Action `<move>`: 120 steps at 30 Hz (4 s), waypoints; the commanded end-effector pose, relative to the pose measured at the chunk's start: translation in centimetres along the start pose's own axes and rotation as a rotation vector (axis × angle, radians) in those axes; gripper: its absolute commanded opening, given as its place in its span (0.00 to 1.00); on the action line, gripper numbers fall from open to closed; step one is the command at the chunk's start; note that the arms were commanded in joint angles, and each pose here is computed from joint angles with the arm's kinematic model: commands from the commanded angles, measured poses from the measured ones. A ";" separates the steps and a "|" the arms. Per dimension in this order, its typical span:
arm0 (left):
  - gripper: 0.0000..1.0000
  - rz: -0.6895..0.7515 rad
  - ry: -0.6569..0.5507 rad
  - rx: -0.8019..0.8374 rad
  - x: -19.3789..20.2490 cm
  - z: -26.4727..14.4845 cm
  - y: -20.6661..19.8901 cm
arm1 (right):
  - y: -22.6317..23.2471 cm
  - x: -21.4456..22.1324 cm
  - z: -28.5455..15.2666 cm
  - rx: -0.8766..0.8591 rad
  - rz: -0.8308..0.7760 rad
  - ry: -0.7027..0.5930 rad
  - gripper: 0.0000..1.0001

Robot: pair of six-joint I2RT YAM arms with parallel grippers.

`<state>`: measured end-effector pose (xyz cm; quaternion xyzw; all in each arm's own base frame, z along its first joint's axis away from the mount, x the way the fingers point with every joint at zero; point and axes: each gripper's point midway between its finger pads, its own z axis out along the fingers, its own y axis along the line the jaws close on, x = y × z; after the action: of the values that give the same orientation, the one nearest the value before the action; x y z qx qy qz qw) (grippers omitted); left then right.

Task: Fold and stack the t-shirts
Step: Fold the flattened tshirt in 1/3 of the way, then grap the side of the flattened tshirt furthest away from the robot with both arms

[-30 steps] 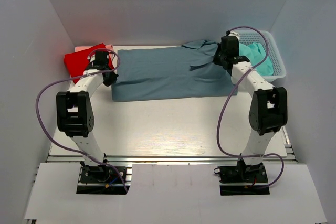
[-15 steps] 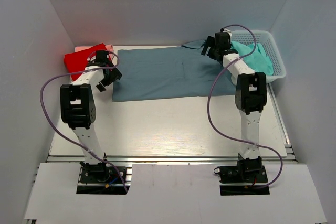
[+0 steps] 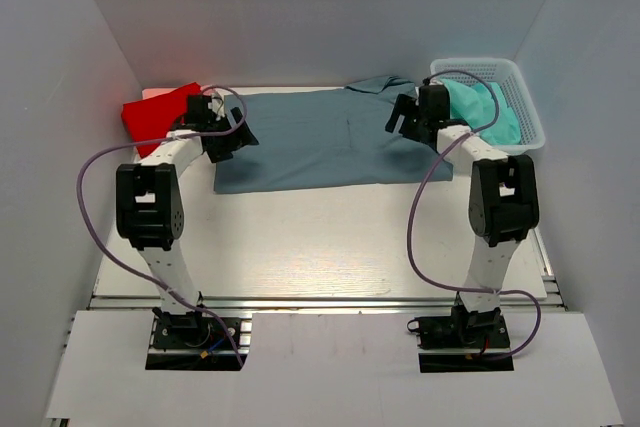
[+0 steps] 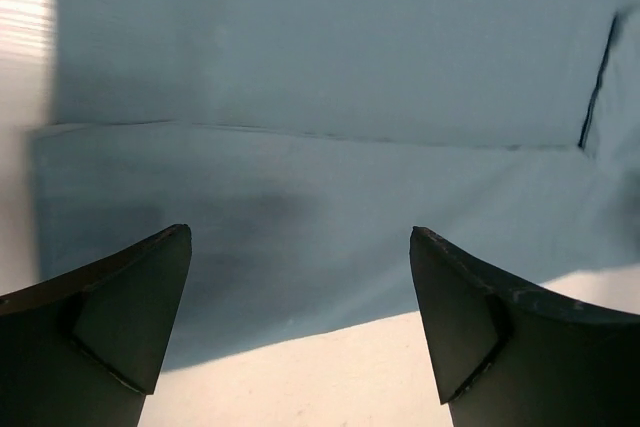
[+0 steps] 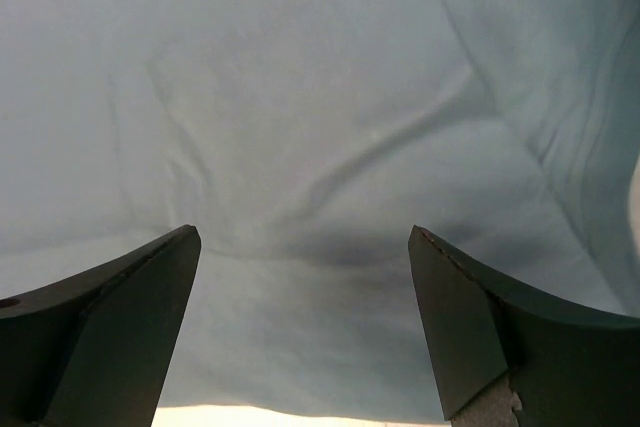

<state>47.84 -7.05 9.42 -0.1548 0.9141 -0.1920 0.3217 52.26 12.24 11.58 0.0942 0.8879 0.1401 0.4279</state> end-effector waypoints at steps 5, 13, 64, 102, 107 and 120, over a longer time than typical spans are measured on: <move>1.00 0.013 0.204 0.125 5.7 3.4 0.0 | -2.2 6.2 2.1 0.043 0.089 0.144 0.90; 1.00 -0.038 0.310 -0.008 12.4 0.5 4.2 | -4.7 16.0 -3.0 0.096 0.211 0.327 0.90; 0.80 0.070 -0.073 -0.463 -4.0 7.9 10.6 | 4.9 -2.7 1.7 -0.161 0.003 0.032 0.90; 0.00 0.131 -0.021 -0.432 0.7 7.0 9.0 | 1.4 -6.2 10.2 0.012 0.041 -0.092 0.86; 0.00 0.131 -0.021 -0.432 0.7 7.0 9.0 | 1.6 -5.6 13.0 -0.057 -0.028 -0.136 0.80; 0.00 0.105 -0.012 -0.470 1.4 7.7 10.1 | 1.5 -6.5 15.8 -0.120 -0.098 -0.255 0.76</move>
<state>53.82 -0.88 1.92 -0.1778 0.9152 0.0213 0.3611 66.49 14.49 4.45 0.0629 0.8543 0.1484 0.4941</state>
